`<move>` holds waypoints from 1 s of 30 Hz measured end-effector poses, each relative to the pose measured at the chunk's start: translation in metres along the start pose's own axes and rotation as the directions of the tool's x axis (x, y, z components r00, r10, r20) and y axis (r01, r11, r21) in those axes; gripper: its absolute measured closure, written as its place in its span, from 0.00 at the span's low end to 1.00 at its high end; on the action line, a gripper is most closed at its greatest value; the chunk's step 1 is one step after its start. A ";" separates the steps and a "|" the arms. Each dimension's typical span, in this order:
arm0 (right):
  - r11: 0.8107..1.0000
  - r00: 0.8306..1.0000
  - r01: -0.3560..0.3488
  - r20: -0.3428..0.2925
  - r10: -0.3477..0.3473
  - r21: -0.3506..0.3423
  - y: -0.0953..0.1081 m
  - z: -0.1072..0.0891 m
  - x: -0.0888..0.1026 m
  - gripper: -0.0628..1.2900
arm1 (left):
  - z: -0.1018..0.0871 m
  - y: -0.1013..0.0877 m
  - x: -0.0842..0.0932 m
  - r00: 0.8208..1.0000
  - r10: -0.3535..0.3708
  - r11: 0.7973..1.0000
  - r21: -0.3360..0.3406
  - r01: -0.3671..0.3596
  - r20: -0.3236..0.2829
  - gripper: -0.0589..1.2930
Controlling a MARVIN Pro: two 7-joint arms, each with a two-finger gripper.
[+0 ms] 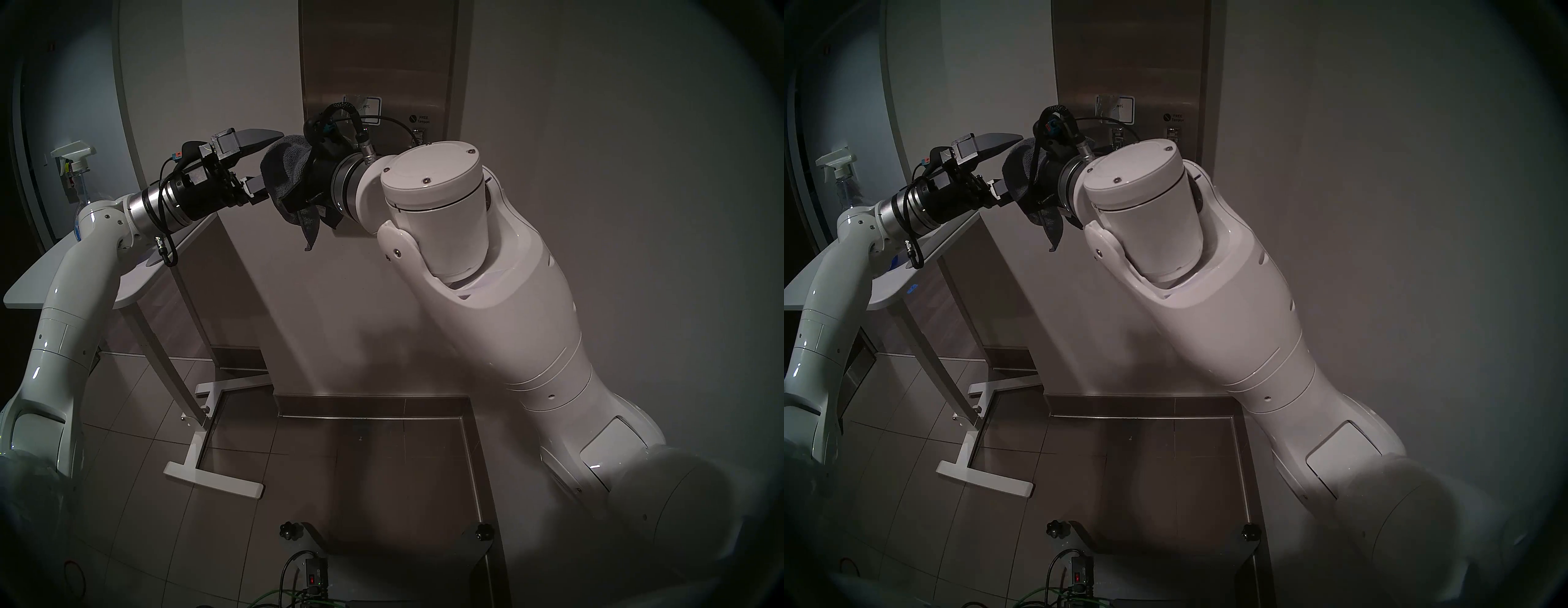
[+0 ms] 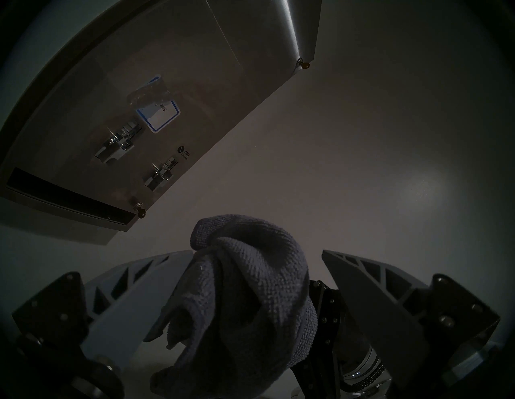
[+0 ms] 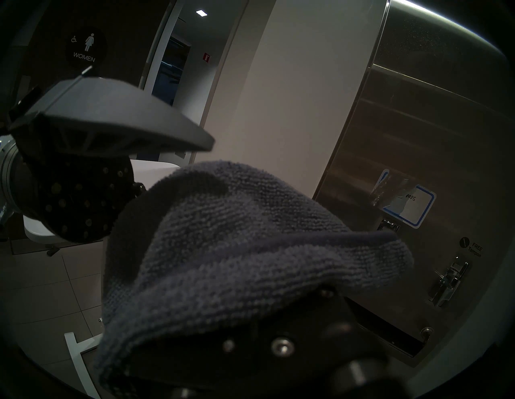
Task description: Pick up the cloth and wipe the surface
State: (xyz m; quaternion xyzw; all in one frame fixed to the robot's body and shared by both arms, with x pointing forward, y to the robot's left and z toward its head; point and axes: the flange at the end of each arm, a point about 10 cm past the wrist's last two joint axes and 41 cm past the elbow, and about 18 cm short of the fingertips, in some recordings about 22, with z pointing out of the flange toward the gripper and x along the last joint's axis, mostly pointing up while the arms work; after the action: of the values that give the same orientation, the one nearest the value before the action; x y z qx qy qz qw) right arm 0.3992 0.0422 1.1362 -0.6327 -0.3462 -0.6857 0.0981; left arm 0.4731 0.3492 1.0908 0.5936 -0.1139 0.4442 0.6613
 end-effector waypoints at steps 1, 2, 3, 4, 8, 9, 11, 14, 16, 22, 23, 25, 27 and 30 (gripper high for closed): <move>1.000 1.000 0.000 -0.001 0.000 0.000 0.000 0.000 0.000 0.98 | 0.001 0.000 -0.001 1.000 -0.001 1.000 -0.001 0.001 0.001 0.02; 1.000 1.000 0.001 -0.002 -0.001 0.000 0.001 0.000 0.001 0.98 | 0.003 -0.001 -0.002 1.000 -0.002 1.000 -0.002 0.002 0.003 0.02; 1.000 1.000 0.001 -0.004 -0.001 0.000 0.001 0.000 0.002 0.98 | 0.005 -0.001 -0.003 1.000 -0.001 1.000 -0.003 0.001 0.004 0.02; 1.000 1.000 0.002 -0.005 -0.002 0.000 0.002 0.000 0.002 0.98 | 0.006 -0.002 -0.003 1.000 0.000 1.000 -0.003 0.000 0.003 0.02; 1.000 1.000 0.003 -0.008 -0.003 0.001 0.003 0.001 0.004 0.98 | 0.011 -0.005 -0.005 1.000 0.019 1.000 0.015 -0.019 -0.009 0.02; 1.000 1.000 0.003 -0.009 -0.003 0.002 0.003 0.000 0.004 0.98 | 0.013 -0.006 -0.006 0.999 0.029 0.999 0.029 -0.028 -0.016 0.02; 1.000 1.000 0.003 -0.009 -0.003 0.004 0.003 0.000 0.004 0.98 | 0.015 -0.008 -0.006 0.999 0.046 0.998 0.050 -0.045 -0.027 0.02; 1.000 1.000 0.003 -0.002 -0.003 0.000 0.005 0.001 0.002 0.98 | 0.016 -0.008 -0.005 0.995 0.081 0.994 0.074 -0.077 -0.055 0.02; 1.000 1.000 0.003 0.000 -0.003 0.000 0.006 0.001 0.001 0.98 | 0.018 -0.008 -0.007 0.994 0.094 0.993 0.084 -0.089 -0.061 0.04; 1.000 1.000 0.003 0.013 -0.003 0.003 0.008 0.002 -0.004 0.98 | 0.022 -0.009 -0.013 0.989 0.124 0.986 0.123 -0.113 -0.085 0.94; 1.000 1.000 0.003 0.017 -0.003 0.005 0.008 0.002 -0.005 0.98 | 0.023 -0.009 -0.015 0.988 0.129 0.984 0.134 -0.116 -0.089 0.94; 1.000 1.000 0.003 0.025 -0.003 0.010 0.009 0.002 -0.007 0.98 | 0.025 -0.010 -0.017 0.986 0.138 0.981 0.153 -0.122 -0.098 0.94; 1.000 0.999 0.001 0.035 -0.002 0.018 0.010 0.001 -0.010 0.98 | 0.027 -0.013 -0.019 0.984 0.146 0.976 0.178 -0.126 -0.105 0.94; 1.000 0.999 -0.002 0.045 0.000 0.031 0.011 -0.002 -0.013 0.98 | 0.028 -0.016 -0.021 0.981 0.153 0.969 0.211 -0.126 -0.117 0.94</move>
State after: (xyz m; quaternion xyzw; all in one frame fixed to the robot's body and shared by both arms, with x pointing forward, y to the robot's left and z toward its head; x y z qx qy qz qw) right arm 0.4056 0.0290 1.1281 -0.6467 -0.3585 -0.6657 0.1003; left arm 0.4828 0.3161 1.0730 0.6175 -0.0658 0.5374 0.5705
